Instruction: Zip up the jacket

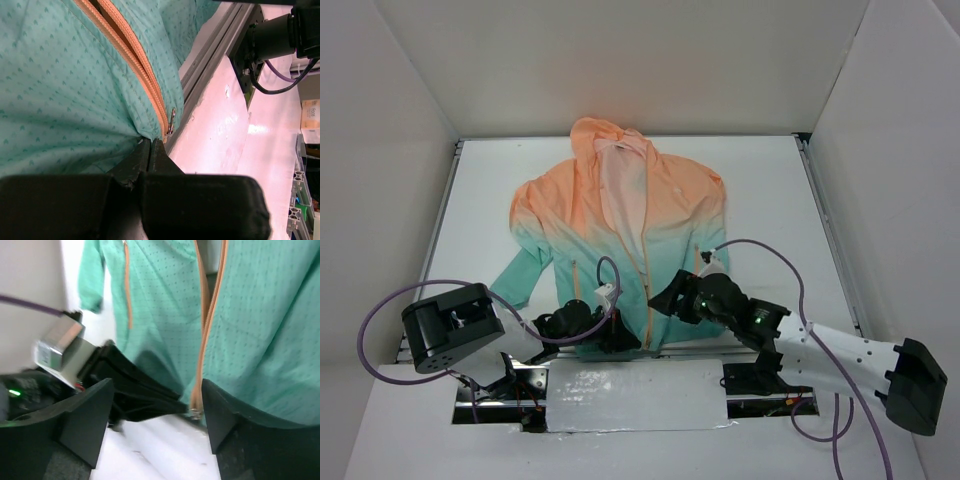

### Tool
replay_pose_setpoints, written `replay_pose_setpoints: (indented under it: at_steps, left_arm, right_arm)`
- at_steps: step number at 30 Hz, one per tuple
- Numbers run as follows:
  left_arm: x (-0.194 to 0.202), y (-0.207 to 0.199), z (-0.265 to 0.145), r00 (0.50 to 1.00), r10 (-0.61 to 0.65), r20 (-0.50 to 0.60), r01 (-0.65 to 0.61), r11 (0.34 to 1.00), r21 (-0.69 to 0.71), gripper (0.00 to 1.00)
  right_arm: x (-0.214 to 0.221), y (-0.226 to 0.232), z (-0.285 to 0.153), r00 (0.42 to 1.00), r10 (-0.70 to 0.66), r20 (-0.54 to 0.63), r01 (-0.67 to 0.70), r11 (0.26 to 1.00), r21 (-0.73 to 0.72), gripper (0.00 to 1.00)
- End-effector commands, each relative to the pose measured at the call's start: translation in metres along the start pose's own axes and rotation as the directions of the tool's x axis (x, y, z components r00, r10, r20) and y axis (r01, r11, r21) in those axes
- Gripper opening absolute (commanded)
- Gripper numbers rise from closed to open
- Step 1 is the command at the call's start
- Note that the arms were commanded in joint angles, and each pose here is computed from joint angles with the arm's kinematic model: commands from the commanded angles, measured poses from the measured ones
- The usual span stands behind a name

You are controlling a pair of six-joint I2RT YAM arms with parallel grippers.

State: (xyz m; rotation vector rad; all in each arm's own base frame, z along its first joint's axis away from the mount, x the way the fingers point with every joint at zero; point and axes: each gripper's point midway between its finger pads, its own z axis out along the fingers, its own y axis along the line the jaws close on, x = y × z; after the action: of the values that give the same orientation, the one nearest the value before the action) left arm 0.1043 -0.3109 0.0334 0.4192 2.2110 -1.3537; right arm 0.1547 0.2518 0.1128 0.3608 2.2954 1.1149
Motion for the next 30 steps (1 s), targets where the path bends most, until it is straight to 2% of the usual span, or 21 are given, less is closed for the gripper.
replay_pose_setpoints:
  at_steps: [1, 3, 4, 5, 8, 16, 20, 30]
  left_arm:
    - [-0.009, -0.013, 0.005, 0.998, 0.052, 0.026, -0.053, 0.997, 0.049, 0.00]
    - [-0.010, -0.014, 0.006, 0.998, 0.052, 0.026, -0.053, 0.997, 0.051, 0.00]
    - [-0.009, -0.013, 0.006, 0.998, 0.052, 0.023, -0.053, 0.997, 0.049, 0.00]
    - [-0.010, -0.014, 0.007, 0.998, 0.053, 0.026, -0.055, 0.997, 0.053, 0.00]
    - [-0.010, -0.016, 0.008, 0.998, 0.056, 0.021, -0.057, 0.997, 0.057, 0.00]
    - [-0.010, -0.016, 0.010, 0.998, 0.061, 0.013, -0.061, 0.996, 0.058, 0.00]
    - [-0.010, -0.016, 0.011, 0.998, 0.063, 0.013, -0.064, 0.996, 0.060, 0.00]
    - [-0.009, -0.017, 0.011, 0.998, 0.063, 0.009, -0.063, 0.996, 0.068, 0.00]
  right_arm:
    - [0.016, -0.010, -0.004, 0.917, -0.379, -0.125, 0.377, 0.926, -0.039, 0.60]
    - [0.037, -0.013, -0.002, 0.876, -0.428, -0.221, 0.414, 0.904, -0.108, 0.48]
    - [0.044, -0.014, -0.002, 0.850, -0.464, -0.250, 0.442, 0.886, -0.142, 0.44]
    - [0.055, -0.014, -0.002, 0.829, -0.473, -0.297, 0.440, 0.881, -0.176, 0.44]
    - [0.064, -0.015, -0.001, 0.789, -0.519, -0.330, 0.470, 0.855, -0.221, 0.48]
    - [0.068, -0.013, 0.002, 0.717, -0.608, -0.339, 0.539, 0.793, -0.283, 0.54]
    - [0.074, -0.018, 0.007, 0.712, -0.597, -0.369, 0.529, 0.802, -0.278, 0.51]
    - [0.073, -0.015, 0.014, 0.724, -0.595, -0.349, 0.523, 0.803, -0.285, 0.49]
